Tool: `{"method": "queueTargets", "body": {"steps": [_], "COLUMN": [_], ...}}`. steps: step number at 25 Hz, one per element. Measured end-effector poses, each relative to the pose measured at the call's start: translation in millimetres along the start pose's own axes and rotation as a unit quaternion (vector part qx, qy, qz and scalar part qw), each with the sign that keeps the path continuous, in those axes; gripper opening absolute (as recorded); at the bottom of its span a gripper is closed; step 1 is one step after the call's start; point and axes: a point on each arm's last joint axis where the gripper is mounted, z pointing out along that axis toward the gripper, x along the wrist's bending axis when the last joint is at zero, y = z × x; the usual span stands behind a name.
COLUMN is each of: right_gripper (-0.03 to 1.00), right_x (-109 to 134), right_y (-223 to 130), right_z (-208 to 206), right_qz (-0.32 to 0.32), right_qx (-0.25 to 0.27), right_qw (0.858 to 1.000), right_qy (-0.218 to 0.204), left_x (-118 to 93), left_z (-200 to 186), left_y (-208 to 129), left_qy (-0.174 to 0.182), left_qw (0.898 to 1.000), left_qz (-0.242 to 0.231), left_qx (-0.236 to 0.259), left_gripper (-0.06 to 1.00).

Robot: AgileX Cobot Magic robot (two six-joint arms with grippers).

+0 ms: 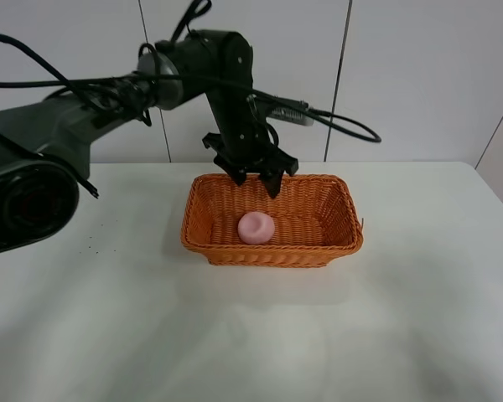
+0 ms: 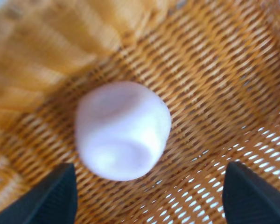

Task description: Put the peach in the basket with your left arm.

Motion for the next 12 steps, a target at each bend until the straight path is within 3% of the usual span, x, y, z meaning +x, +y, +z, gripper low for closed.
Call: {"method": "queueTargets", "body": {"steps": [6, 12], "right_gripper": [0.69, 0.69], "right_x": [0, 0], "right_y": [0, 0], "right_z": [0, 0], "right_qz": [0.000, 0.000], "right_qx": [0.000, 0.000], "right_qw": [1.000, 1.000], "right_qy": [0.000, 0.000], "left_x": [44, 126], "left_z": [-24, -28], "left_y": [1, -11], "left_qy": [0.012, 0.046], "left_qw": [0.999, 0.994], "left_qz": [-0.042, -0.096], "left_qx": [-0.024, -0.019], "left_gripper": [0.76, 0.76]}}
